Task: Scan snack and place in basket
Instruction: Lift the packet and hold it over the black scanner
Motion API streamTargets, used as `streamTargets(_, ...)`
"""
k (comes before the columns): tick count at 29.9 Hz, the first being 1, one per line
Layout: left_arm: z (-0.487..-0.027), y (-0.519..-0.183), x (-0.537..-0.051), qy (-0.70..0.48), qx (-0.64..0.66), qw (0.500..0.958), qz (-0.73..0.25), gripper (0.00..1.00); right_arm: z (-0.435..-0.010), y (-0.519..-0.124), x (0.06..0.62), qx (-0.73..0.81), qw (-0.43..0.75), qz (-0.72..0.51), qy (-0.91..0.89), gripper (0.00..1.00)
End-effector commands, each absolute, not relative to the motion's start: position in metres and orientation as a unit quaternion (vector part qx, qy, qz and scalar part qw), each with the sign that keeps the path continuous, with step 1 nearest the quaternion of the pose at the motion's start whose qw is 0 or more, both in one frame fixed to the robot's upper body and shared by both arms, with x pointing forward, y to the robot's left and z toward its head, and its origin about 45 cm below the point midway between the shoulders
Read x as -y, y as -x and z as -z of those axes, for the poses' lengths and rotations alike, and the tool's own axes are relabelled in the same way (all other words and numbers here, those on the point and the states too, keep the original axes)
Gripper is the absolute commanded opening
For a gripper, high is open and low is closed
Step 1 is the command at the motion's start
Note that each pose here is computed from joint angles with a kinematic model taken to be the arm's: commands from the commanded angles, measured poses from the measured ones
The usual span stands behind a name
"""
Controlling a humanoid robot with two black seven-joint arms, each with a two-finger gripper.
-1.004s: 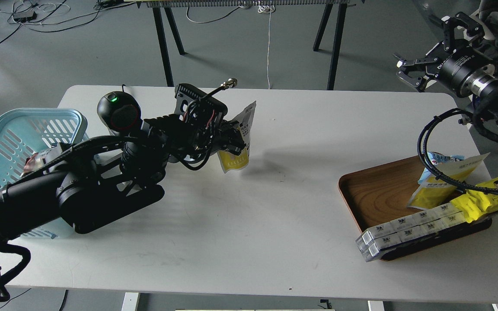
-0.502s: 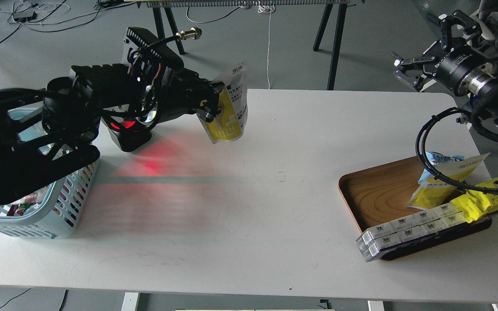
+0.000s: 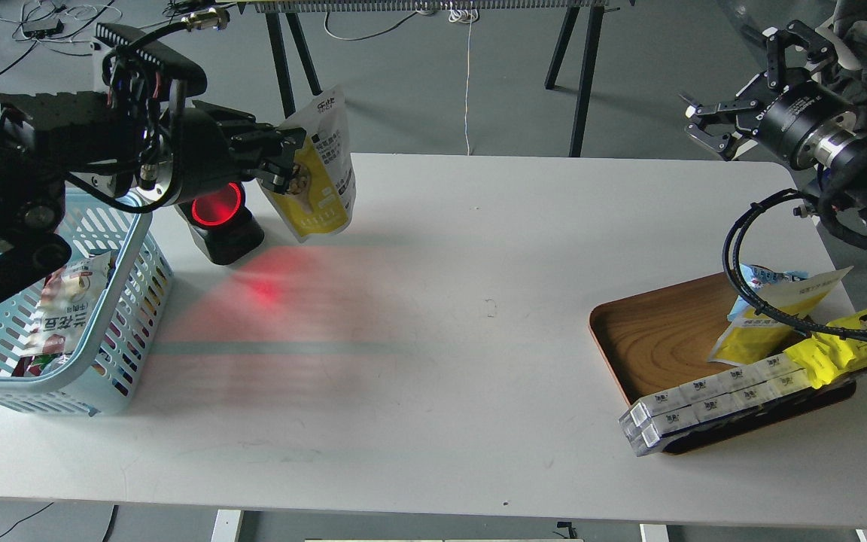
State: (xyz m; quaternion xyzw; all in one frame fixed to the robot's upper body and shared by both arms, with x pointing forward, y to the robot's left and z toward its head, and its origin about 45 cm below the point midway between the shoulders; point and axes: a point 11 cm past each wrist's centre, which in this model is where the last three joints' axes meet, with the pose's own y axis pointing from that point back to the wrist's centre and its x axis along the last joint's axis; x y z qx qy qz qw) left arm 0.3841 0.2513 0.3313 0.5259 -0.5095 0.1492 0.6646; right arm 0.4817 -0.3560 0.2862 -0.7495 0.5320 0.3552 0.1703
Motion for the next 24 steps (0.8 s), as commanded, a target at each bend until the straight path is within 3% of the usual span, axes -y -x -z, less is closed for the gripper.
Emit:
streamTargets(1,-0.322,-0.378,-0.259,-0.532,0.499,0.669,-0.144,0.0,-0.286,-0.482,0.355,-0.531,0.17,-0.355,0.75,0.96)
streamTargets(24,-0.315,-0.37,-0.257,-0.547,0.501,0.657,-0.132,0.0,-0.287,-0.483,0.351,-0.528,0.171,-0.356,0.752,0.96)
